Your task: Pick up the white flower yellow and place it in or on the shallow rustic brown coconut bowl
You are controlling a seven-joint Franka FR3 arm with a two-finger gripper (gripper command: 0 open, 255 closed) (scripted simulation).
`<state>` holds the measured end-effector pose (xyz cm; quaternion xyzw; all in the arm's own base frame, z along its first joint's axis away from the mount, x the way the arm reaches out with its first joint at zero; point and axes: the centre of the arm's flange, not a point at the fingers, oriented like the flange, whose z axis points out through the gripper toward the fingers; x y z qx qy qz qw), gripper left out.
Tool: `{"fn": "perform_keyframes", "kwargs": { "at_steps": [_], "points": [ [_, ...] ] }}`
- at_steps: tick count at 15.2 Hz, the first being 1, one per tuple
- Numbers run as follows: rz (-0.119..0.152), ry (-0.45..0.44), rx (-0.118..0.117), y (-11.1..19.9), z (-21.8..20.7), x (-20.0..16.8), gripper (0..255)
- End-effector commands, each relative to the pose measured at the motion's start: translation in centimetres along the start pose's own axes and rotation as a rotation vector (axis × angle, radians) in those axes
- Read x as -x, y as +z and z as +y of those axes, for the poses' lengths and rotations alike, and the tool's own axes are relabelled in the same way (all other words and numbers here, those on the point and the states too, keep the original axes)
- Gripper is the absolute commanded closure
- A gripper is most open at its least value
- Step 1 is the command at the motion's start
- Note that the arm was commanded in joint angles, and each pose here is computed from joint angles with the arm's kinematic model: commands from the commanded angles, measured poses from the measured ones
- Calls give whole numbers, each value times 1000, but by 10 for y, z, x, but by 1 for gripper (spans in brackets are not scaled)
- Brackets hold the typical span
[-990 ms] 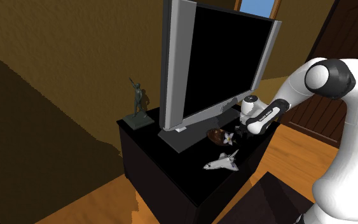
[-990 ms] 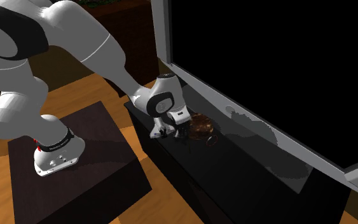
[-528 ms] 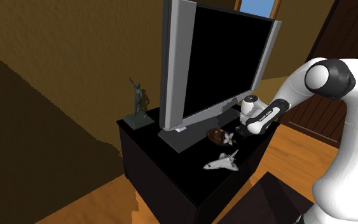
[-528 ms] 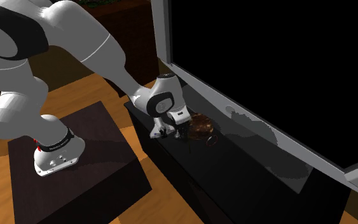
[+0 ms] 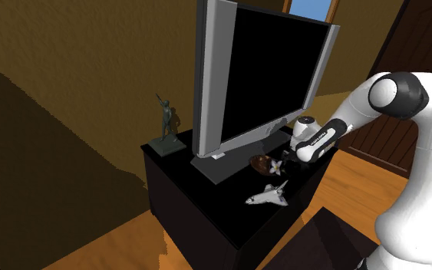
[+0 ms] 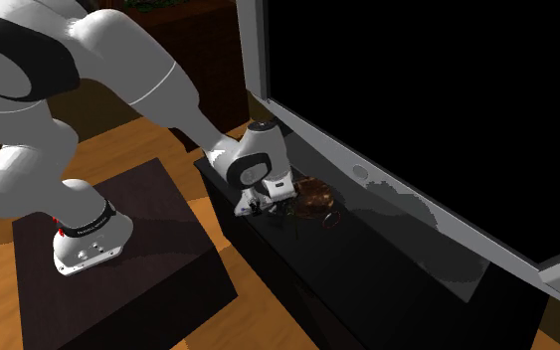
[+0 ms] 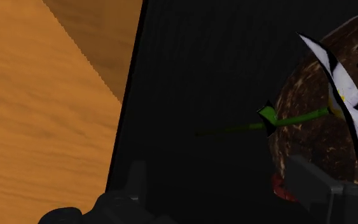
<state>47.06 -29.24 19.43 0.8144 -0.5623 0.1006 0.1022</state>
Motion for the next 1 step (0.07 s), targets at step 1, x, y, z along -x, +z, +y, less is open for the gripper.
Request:
{"fn": "perform_keyframes", "kwargs": {
  "at_steps": [1],
  "points": [
    [-118, 312, -93, 9, 10, -8, 0]
  ]
}}
